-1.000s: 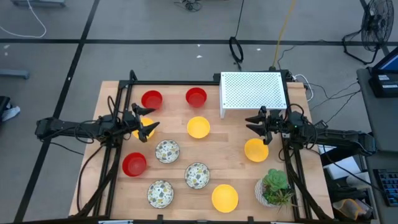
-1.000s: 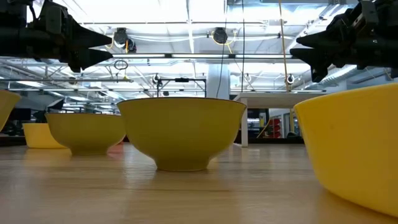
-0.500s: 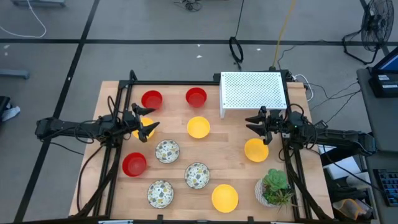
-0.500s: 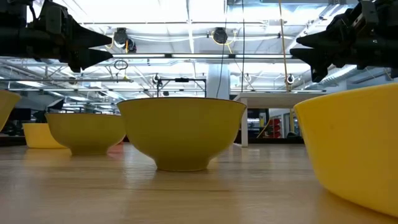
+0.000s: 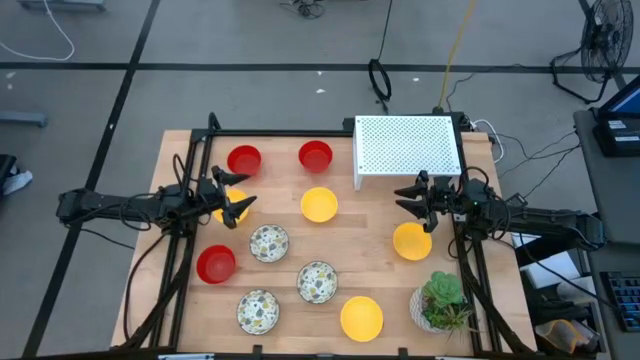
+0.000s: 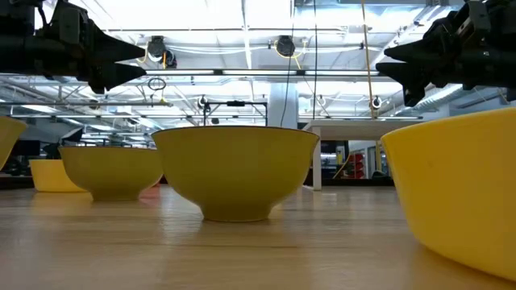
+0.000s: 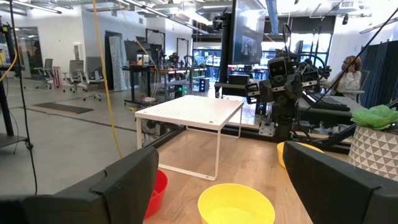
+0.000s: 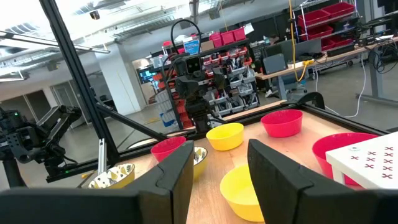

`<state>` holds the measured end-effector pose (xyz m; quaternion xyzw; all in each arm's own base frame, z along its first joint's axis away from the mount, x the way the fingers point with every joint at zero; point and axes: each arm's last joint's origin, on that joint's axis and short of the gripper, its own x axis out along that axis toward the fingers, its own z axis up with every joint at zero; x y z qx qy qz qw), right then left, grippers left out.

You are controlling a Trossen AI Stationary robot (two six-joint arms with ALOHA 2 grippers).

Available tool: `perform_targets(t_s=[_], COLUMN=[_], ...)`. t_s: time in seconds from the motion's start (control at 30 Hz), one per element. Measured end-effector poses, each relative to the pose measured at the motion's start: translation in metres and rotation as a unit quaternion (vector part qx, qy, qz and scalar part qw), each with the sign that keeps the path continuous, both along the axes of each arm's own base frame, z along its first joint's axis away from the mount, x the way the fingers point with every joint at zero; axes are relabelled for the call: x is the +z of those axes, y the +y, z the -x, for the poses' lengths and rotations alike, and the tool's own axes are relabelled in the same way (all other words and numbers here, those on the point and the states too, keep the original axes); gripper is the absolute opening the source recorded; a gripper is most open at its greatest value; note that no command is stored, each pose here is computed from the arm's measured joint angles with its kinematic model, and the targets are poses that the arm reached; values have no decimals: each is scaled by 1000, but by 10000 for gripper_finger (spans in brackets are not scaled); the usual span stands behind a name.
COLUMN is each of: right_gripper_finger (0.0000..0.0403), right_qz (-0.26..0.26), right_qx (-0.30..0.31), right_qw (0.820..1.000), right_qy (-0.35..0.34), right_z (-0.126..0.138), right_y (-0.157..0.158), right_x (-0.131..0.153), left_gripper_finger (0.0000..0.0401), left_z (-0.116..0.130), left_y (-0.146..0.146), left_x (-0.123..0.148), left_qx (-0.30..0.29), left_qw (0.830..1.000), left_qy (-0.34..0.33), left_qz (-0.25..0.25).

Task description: Pick & Place Mini bowls

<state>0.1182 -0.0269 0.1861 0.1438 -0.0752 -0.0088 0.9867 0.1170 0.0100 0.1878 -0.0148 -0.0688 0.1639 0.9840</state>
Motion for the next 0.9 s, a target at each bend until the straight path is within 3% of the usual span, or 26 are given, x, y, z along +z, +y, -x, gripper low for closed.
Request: perform_targets(t_s=[0.9], right_gripper_finger=[141], right_qz=[3], right_qx=[-14], right_qw=[1000], right_qy=[-20], right_z=[1], right_y=[-1], right_x=[4], left_gripper_finger=[349], left_z=[0], left_y=[0], left_x=[0], left_qx=[0], left_qw=[1000], left_qy=[-1], left_qz=[0])
